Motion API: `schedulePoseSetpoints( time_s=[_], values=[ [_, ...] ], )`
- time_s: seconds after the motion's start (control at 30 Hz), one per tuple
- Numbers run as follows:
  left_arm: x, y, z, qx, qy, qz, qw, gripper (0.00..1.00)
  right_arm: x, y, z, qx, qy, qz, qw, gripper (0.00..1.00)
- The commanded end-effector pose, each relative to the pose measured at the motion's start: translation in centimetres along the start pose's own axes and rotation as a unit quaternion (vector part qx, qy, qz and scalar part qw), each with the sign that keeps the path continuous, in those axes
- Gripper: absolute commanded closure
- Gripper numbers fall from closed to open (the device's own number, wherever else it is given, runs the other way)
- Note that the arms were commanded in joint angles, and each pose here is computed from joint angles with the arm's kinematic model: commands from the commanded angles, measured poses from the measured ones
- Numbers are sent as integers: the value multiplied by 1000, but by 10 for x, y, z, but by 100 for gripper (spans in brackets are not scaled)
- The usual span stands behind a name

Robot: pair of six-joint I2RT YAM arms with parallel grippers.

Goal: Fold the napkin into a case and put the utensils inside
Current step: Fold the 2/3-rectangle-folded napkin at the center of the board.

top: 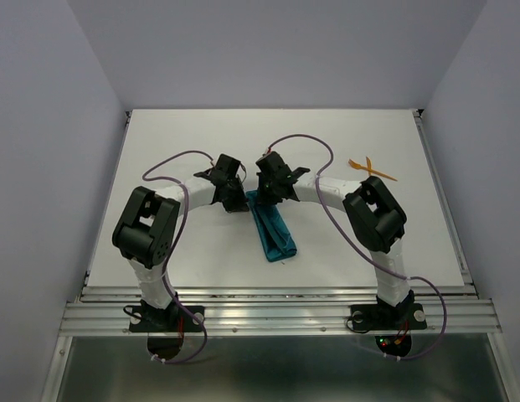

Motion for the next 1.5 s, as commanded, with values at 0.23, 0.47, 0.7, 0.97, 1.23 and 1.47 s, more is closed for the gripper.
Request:
schedulePoseSetpoints(
  time_s=[0.23,0.47,0.7,0.97,1.23,1.47],
  values=[
    [-23,-10,50,24,-68,-9,997,100,7,5,-4,-5,4,2,1000,99],
    [-15,-13,60,40,-56,-29,997,100,3,6,-2,-6,-2,4,1000,99],
    [-3,-7,52,40,-37,-26,998,100,-2,9,2,-4,-6,10,1000,99],
    [9,-10,52,32,-29,-43,998,100,-4,11,4,-6,-9,14,1000,99],
    [22,-3,42,26,-10,-32,999,100,-14,19,13,-3,-26,25,999,99],
    [27,2,34,18,1,-31,999,100,-18,27,20,0,-35,36,999,99]
  ],
)
Point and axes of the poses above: each gripper's point midway between its finger pads, its own x axis out along the fingers, its own y axis along the line the jaws close on, z = x × y, the point moved 9 cm from there along -x, back along the fingers, and after that the axes turned 8 degrees about x, right-handed, at the moved point
